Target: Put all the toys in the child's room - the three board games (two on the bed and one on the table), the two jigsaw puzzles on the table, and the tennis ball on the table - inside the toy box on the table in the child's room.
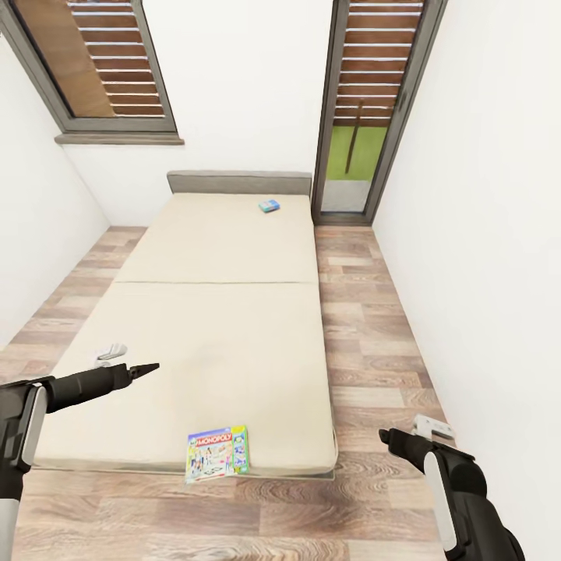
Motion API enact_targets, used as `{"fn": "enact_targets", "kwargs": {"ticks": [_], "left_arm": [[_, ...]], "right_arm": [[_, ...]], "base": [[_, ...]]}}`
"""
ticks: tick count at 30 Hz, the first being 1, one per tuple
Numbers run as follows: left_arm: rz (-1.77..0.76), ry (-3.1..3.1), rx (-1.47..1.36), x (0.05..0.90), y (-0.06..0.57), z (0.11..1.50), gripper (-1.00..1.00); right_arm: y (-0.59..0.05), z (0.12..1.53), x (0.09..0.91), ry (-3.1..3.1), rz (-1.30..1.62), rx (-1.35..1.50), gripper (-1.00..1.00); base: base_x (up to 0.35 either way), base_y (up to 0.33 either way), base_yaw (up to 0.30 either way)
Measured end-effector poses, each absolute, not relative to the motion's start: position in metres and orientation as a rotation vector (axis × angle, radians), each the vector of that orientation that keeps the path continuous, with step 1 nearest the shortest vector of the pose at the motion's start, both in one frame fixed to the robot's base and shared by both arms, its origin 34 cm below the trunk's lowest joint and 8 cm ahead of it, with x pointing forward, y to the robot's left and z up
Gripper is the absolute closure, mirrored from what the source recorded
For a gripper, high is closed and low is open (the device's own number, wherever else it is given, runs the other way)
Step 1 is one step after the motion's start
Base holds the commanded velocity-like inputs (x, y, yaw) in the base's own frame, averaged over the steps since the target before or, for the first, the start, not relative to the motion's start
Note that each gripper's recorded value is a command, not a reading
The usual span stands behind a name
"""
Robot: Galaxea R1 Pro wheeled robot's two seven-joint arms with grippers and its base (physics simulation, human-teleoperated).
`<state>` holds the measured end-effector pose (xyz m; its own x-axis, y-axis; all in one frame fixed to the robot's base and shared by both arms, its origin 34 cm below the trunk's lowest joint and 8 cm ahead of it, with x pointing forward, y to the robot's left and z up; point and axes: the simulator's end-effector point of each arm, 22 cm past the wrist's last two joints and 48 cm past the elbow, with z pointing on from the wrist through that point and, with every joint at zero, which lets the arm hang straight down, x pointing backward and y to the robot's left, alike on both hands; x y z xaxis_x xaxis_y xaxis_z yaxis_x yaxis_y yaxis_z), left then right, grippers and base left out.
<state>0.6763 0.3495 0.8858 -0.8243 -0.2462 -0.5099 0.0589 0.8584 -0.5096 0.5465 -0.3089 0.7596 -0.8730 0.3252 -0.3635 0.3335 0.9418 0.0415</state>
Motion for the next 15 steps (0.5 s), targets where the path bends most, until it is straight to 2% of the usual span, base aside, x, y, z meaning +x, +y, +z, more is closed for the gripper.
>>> {"fn": "enact_targets", "kwargs": {"ticks": [15], "left_arm": [[-0.697,2.424,-0.125,0.679,0.349,0.900,-1.00]], "right_arm": [[-0.309,0.770,0.552,2.702,-0.025,0.479,-1.00]], "base": [[0.000,0.000,0.000]]}}
